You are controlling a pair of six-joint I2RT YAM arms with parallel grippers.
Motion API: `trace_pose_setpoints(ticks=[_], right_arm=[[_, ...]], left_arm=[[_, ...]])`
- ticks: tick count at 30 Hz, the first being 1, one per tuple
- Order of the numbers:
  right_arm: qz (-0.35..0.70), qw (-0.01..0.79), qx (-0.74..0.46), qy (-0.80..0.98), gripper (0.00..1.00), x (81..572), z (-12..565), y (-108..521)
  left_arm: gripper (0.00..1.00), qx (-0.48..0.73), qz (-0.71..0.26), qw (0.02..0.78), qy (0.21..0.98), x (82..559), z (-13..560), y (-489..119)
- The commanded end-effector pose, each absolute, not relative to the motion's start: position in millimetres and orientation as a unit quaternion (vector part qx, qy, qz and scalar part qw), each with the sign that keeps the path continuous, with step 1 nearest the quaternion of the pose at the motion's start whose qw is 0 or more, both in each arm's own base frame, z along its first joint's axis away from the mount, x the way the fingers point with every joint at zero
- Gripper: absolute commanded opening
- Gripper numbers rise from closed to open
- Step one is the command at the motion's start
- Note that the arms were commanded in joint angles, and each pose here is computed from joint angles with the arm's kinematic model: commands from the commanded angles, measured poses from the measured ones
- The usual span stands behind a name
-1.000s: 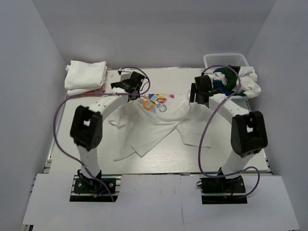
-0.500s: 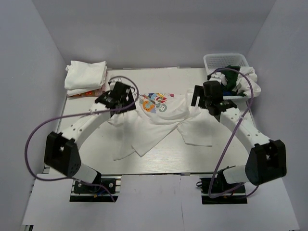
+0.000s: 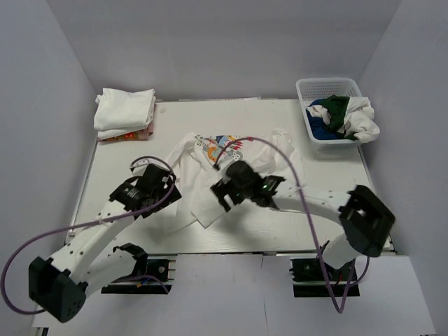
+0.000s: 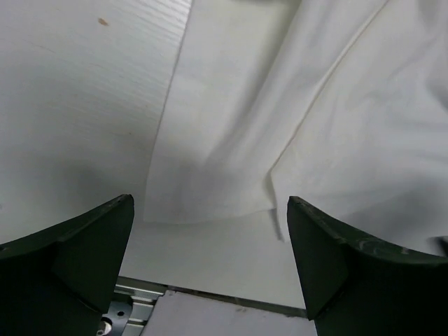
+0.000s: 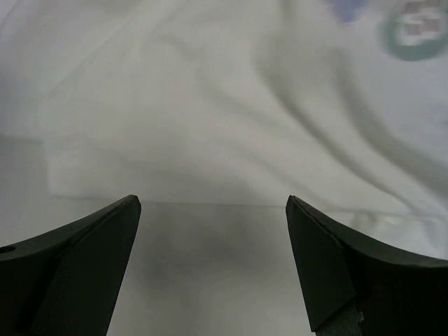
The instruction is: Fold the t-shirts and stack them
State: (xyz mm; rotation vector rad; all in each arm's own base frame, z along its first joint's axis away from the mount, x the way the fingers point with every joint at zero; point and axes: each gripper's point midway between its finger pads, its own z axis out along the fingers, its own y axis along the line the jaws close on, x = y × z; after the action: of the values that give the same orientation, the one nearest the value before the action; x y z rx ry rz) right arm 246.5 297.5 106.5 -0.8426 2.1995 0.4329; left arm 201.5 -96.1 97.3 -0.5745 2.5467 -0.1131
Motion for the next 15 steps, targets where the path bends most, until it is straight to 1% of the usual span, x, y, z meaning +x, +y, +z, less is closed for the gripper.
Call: trace_pose_setpoints(ticks=[1, 2, 3, 4, 5, 7, 9, 10, 12, 13, 15], right_arm=[[0.146, 0.348, -0.431, 0.82, 0.9, 219.4, 74.8, 339.4], [0.147, 0.345, -0.444, 0.814, 0.9, 213.2, 70.5, 347.6], [0.164, 0.343, -0.472, 0.795, 0.9, 190.2, 71.2, 367.4], [0.164, 0.329, -0.484, 0.794, 0.9, 182.4, 58.5, 373.0], [0.174, 0.33, -0.497, 0.783, 0.9, 172.2, 58.9, 383.1], [0.188, 0.333, -0.513, 0.769, 0.9, 155.9, 58.7, 399.3], [0.188, 0.331, -0.507, 0.773, 0.9, 152.5, 50.2, 406.1], [0.193, 0.346, -0.499, 0.77, 0.89, 155.0, 54.7, 414.2], [0.187, 0.349, -0.49, 0.777, 0.85, 156.6, 48.4, 418.2], [0.19, 0.35, -0.49, 0.776, 0.8, 153.8, 48.0, 422.2], [0.173, 0.359, -0.474, 0.786, 0.76, 160.6, 43.3, 423.3]], left_arm=[[1.0, -0.286, -0.004, 0.279, 0.917, 192.1, 99.4, -70.0], [1.0, -0.301, 0.006, 0.275, 0.913, 186.2, 99.2, -64.6], [1.0, -0.309, 0.017, 0.278, 0.909, 185.2, 99.1, -59.4], [1.0, -0.314, 0.013, 0.281, 0.907, 187.2, 102.1, -60.7], [1.0, -0.314, 0.013, 0.281, 0.907, 187.3, 102.1, -60.7], [1.0, -0.313, 0.017, 0.278, 0.908, 187.1, 100.3, -60.7], [1.0, -0.314, 0.017, 0.283, 0.906, 191.7, 102.3, -61.5], [1.0, -0.314, 0.017, 0.283, 0.906, 191.7, 102.3, -61.5], [1.0, -0.316, 0.016, 0.29, 0.903, 194.9, 103.6, -61.4], [1.0, -0.316, 0.016, 0.29, 0.903, 194.9, 103.6, -61.5], [1.0, -0.317, 0.017, 0.297, 0.9, 195.9, 105.7, -59.5]])
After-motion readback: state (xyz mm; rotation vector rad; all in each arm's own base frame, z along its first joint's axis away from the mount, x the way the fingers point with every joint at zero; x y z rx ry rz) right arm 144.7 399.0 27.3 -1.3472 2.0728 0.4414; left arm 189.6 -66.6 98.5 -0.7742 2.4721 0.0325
